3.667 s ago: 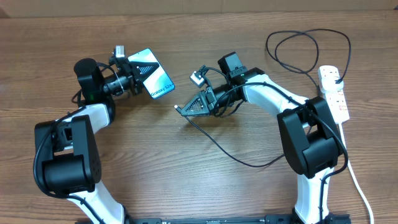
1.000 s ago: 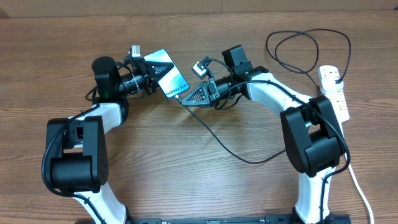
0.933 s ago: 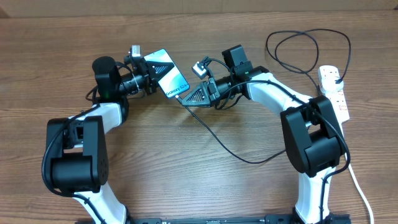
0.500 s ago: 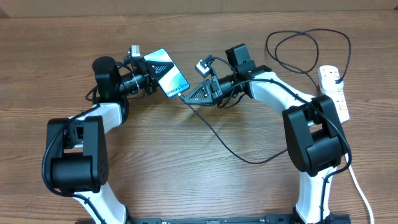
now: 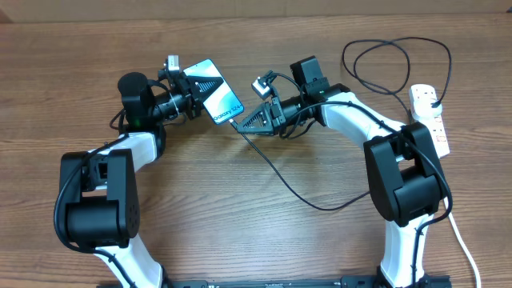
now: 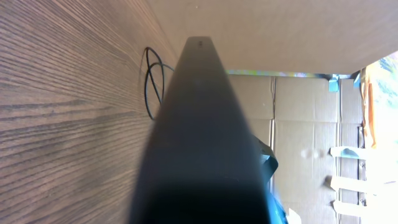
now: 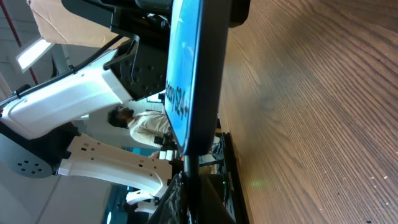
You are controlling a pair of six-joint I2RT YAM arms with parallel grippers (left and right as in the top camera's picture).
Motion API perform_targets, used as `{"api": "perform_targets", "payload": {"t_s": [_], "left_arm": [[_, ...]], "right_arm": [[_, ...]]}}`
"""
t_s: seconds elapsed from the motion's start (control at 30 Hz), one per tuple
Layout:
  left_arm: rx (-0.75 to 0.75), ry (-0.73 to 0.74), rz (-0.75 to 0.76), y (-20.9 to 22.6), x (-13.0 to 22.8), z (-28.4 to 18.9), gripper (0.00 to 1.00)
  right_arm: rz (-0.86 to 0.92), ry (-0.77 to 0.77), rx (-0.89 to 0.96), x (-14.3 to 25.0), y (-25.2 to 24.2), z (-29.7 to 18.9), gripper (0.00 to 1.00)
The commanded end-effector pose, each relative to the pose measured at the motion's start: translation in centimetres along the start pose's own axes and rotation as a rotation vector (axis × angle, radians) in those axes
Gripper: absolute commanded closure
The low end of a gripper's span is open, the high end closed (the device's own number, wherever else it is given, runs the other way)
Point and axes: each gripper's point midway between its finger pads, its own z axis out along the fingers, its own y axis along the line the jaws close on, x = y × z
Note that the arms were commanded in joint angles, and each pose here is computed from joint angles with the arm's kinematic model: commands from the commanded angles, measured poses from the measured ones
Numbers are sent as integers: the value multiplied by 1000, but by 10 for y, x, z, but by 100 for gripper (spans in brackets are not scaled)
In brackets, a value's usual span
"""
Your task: Plug charger to phone and switch on socket
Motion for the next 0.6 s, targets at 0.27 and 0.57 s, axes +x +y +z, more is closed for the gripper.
{"api": "perform_targets", "payload": {"t_s": [0.27, 0.57], "left_arm": [[18, 10, 41, -9, -3, 2, 96], [11, -3, 39, -8, -5, 2, 96]], "right_arm": [[-26, 0, -23, -6, 9, -3, 96], [-26, 0, -26, -6, 10, -3, 96]]}}
